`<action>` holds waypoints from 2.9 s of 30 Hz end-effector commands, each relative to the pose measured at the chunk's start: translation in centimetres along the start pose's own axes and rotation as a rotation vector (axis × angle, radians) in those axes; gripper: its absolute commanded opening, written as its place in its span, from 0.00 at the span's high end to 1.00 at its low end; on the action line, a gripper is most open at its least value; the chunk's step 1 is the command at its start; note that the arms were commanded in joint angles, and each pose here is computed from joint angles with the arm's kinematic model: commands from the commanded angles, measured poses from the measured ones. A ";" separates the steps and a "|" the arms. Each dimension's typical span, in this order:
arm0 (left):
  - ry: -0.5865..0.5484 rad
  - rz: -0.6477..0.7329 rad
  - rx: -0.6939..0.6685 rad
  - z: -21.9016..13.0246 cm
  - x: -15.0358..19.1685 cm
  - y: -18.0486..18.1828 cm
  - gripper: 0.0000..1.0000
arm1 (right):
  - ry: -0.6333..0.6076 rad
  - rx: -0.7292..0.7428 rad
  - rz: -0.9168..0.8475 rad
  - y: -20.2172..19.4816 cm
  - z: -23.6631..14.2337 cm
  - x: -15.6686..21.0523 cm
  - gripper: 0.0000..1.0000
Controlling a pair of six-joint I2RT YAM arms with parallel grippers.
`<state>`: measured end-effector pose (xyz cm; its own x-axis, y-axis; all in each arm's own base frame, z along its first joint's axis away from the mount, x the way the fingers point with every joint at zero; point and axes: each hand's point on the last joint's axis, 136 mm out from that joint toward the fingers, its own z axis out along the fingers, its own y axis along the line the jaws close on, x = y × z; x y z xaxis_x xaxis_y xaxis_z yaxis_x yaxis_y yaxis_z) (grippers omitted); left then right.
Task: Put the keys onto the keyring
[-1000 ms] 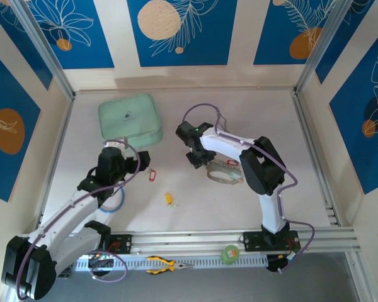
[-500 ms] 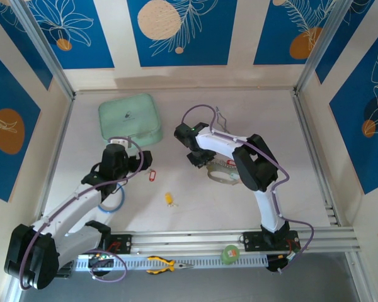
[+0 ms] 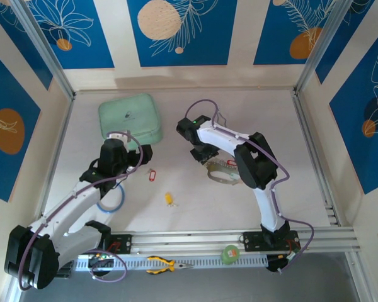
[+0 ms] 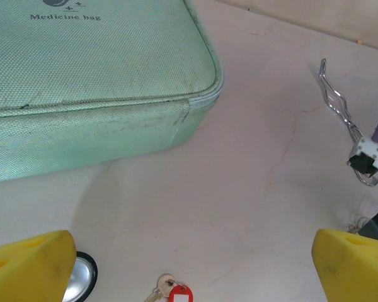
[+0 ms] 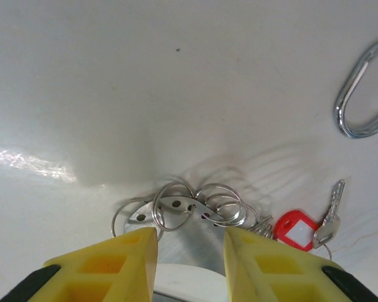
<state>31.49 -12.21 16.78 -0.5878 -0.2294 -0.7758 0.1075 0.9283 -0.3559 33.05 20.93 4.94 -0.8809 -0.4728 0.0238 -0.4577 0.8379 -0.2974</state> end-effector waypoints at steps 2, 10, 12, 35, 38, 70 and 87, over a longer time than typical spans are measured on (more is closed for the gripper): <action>-0.088 0.018 0.015 -0.3 -2.1 -0.7 0.04 | 0.024 -0.094 -0.023 1.7 -1.4 0.6 0.63; -0.104 -0.015 0.033 0.2 -1.3 -0.6 0.04 | 0.082 -0.065 -0.046 2.8 0.1 1.4 0.62; -0.109 -0.014 0.024 0.3 -1.3 -0.4 0.03 | 0.078 -0.044 -0.052 2.8 0.0 1.3 0.63; -0.130 0.009 0.010 0.6 -2.4 -0.5 0.03 | 0.098 0.049 -0.037 0.7 1.0 0.1 0.67; -0.129 0.009 0.008 0.7 -2.3 -0.5 0.03 | 0.114 0.056 -0.031 0.3 1.4 0.5 0.67; -0.134 0.007 0.002 0.7 -2.1 -0.2 0.03 | 0.156 0.030 -0.039 0.8 2.9 1.0 0.69; -0.165 0.001 -0.024 0.0 -2.2 0.4 0.03 | 0.147 0.072 -0.043 -0.6 2.3 0.7 0.95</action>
<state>32.98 -11.49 17.64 -0.4781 -0.2673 -0.8367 0.0872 0.9334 -0.3480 33.04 19.78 2.90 -0.8702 -0.4664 0.1586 -0.4904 0.7898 -0.3683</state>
